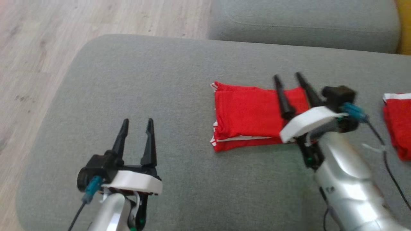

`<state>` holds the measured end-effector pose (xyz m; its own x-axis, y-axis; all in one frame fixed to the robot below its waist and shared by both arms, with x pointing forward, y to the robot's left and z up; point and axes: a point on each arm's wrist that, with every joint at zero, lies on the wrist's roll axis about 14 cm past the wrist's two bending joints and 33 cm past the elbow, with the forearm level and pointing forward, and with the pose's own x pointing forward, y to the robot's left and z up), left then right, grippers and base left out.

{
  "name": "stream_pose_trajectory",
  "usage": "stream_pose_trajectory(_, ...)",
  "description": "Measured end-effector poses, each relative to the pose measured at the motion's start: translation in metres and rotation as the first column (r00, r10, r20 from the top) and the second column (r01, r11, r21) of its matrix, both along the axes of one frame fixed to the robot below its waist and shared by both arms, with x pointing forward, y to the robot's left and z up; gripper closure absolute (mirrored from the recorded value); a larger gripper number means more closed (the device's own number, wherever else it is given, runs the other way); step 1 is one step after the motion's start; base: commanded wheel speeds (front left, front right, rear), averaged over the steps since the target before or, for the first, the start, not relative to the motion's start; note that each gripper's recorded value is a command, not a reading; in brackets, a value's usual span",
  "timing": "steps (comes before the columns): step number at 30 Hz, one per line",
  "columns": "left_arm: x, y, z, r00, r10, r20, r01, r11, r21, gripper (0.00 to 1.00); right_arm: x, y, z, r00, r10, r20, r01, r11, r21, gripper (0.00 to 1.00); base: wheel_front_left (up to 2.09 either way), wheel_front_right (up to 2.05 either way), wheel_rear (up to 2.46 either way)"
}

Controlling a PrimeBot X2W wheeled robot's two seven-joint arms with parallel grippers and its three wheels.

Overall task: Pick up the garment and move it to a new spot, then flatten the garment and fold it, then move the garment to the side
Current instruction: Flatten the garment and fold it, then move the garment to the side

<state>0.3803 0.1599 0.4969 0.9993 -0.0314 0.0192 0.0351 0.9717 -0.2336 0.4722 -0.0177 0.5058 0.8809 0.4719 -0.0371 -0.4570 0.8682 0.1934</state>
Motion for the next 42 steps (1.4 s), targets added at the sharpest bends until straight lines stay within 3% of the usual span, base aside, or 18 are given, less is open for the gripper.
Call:
stream_pose_trajectory(4, 0.001, -0.003, 0.003, 1.0, 0.0, 0.012, 0.001, 1.0, -0.004, 0.0, -0.009, -0.052, 0.011, 0.986, -0.138, 0.094, 0.139, 0.99, -0.005, 0.0, 0.0, 0.0, 0.0)
stream_pose_trajectory(8, -0.003, -0.008, -0.007, 1.0, -0.013, -0.016, 0.013, 1.0, -0.008, 0.0, -0.039, -0.1, -0.019, 0.966, -0.248, 0.072, 0.254, 0.964, -0.082, 0.0, 0.0, 0.0, 0.0)
stream_pose_trajectory(13, -0.002, -0.013, -0.01, 0.999, -0.027, -0.021, 0.027, 1.0, 0.001, 0.0, -0.065, -0.12, -0.04, 0.954, -0.298, 0.034, 0.3, 0.947, -0.116, 0.0, 0.0, 0.0, 0.0)
stream_pose_trajectory(24, -0.001, -0.011, -0.024, 0.998, -0.027, -0.06, 0.027, 1.0, 0.005, 0.0, -0.071, -0.119, -0.047, 0.951, -0.308, -0.001, 0.307, 0.948, -0.079, 0.0, 0.0, 0.0, 0.0)
stream_pose_trajectory(32, 0.01, -0.014, -0.026, 0.996, -0.055, -0.064, 0.055, 0.998, 0.007, 0.0, -0.032, -0.1, -0.057, 0.965, -0.254, -0.056, 0.243, 0.958, -0.155, 0.0, 0.0, 0.0, 0.0)
stream_pose_trajectory(36, 0.009, -0.007, -0.036, 0.995, -0.034, -0.094, 0.034, 0.999, 0.0, 0.0, -0.007, -0.092, -0.086, 0.946, -0.251, -0.207, 0.218, 0.961, -0.173, 0.0, 0.0, 0.0, 0.0)
stream_pose_trajectory(42, 0.012, 0.006, -0.038, 0.995, 0.003, -0.105, -0.003, 1.0, 0.005, 0.0, 0.002, -0.072, -0.128, 0.909, -0.218, -0.356, 0.147, 0.965, -0.215, 0.0, 0.0, 0.0, 0.0)
